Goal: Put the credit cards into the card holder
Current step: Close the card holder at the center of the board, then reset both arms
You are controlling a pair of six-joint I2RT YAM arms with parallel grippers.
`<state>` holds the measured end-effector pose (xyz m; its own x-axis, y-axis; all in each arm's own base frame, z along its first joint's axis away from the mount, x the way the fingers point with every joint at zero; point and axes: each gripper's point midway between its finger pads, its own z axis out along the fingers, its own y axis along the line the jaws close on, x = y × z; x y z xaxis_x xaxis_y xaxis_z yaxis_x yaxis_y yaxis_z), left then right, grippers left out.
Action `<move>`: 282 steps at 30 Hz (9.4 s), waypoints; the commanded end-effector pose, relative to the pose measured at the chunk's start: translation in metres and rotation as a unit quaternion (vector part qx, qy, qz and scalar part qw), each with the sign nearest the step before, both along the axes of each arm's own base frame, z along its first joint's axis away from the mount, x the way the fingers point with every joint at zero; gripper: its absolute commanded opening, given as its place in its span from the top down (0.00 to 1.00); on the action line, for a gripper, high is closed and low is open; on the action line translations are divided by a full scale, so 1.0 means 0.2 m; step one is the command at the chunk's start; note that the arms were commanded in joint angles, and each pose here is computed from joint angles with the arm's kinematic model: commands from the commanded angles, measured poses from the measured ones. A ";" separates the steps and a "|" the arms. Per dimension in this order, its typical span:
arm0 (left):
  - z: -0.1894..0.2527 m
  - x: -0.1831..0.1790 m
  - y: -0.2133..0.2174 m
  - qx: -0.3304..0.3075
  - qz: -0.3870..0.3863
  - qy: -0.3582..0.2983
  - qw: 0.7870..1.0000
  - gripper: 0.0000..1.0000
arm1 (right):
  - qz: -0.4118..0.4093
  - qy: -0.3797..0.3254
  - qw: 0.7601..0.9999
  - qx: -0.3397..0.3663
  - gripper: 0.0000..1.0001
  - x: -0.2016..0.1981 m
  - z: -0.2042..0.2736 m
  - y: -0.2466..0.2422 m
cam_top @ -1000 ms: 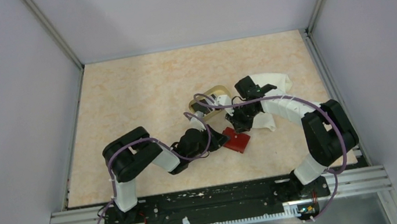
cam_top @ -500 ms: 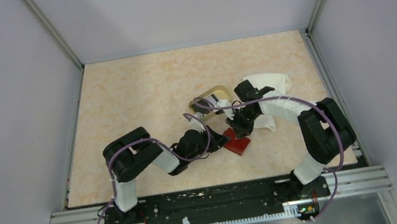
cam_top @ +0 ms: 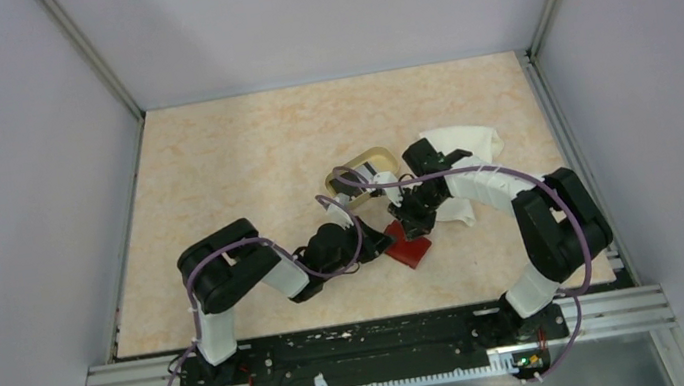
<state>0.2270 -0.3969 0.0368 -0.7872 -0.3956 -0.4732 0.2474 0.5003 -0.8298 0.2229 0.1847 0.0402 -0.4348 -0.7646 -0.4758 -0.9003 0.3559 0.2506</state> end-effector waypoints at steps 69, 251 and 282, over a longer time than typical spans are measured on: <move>-0.08 -0.04 0.01 0.010 -0.020 0.010 1.000 1.00 | 0.049 -0.203 0.978 -0.012 0.33 0.12 0.12 0.00; 1.15 -0.22 0.65 0.034 -0.008 -0.326 0.945 0.01 | -0.249 -0.346 0.877 0.222 0.02 0.23 1.45 -0.31; 1.24 -0.45 0.96 -0.049 0.025 -0.313 0.948 0.01 | -0.338 -0.264 0.857 0.286 0.02 0.23 1.45 -0.26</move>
